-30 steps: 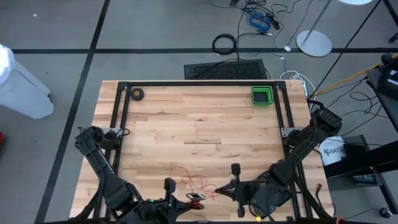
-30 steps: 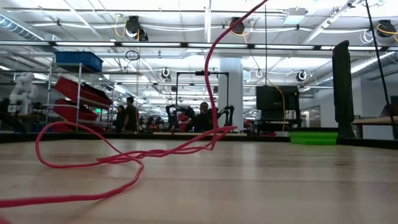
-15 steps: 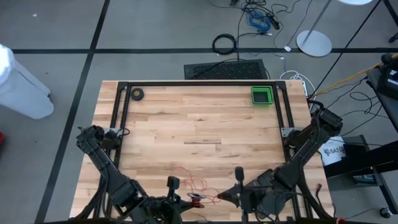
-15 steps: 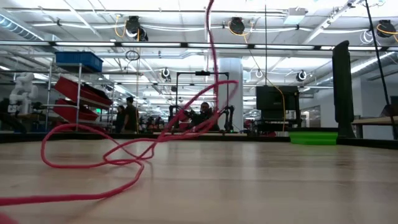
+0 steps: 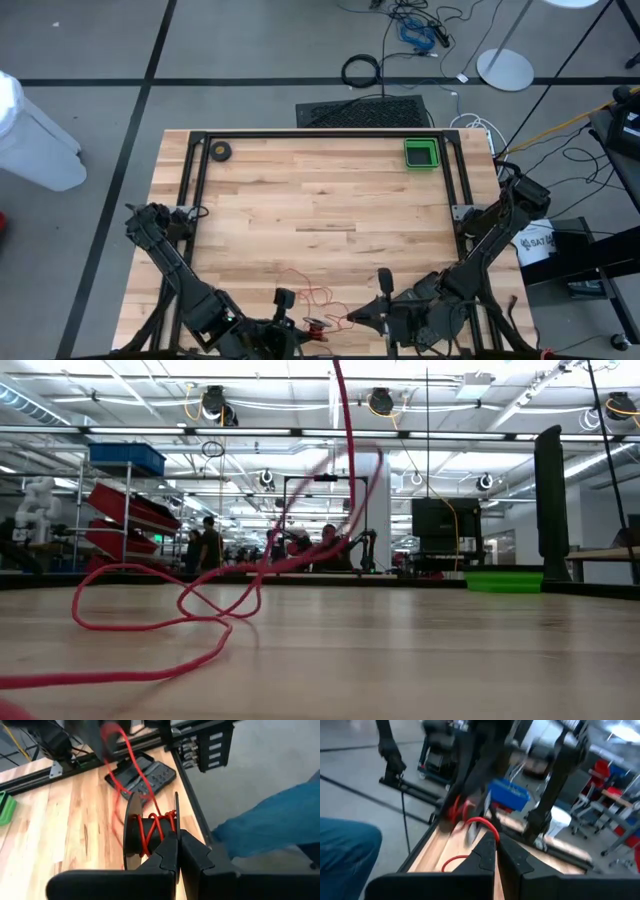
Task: Coil cords
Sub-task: Coil the red wire on the black spool
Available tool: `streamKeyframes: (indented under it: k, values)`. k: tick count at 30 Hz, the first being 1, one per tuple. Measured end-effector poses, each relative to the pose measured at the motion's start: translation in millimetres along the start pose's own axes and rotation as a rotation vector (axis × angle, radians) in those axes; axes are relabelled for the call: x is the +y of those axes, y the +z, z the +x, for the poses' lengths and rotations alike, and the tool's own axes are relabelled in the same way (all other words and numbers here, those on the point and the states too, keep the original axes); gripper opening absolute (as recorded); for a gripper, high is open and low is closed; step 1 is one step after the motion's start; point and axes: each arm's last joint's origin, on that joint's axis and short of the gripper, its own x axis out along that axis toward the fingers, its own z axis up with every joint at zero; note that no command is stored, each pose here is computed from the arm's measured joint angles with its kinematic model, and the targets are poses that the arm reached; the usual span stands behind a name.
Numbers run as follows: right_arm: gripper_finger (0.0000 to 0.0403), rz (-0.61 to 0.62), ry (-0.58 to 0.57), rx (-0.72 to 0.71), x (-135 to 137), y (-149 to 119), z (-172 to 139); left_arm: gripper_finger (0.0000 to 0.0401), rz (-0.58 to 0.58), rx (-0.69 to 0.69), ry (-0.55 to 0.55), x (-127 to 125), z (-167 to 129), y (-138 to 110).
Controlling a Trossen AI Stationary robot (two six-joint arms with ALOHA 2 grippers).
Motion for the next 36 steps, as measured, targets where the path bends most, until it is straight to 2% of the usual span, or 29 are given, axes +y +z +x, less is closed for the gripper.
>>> streamKeyframes:
  k: [8, 12, 17, 25, 29, 36]
  values:
    - [0.0, -0.027, 0.0, 0.021, -1, -2, 2, 0.0011, -0.003, -0.002, 0.023, 10, 11, 2]
    - [0.0, -0.033, 0.001, 0.019, -1, -2, 2, 0.0011, -0.014, -0.008, -0.047, 6, 10, 4]
    - [0.0, -0.035, -0.011, -0.007, -3, 1, 3, 0.0011, -0.02, -0.005, -0.05, 7, 11, 4]
    - [0.0, -0.003, 0.04, -0.07, -7, 4, 8, 0.0011, 0.027, -0.031, -0.102, 8, 34, 6]
    - [0.0, -0.012, 0.031, -0.056, -5, -2, 16, 0.0011, 0.029, -0.041, -0.154, 12, 46, 8]
    - [0.0, -0.017, 0.029, -0.048, -1, -16, 32, 0.0011, 0.012, -0.044, -0.15, 21, 55, 9]
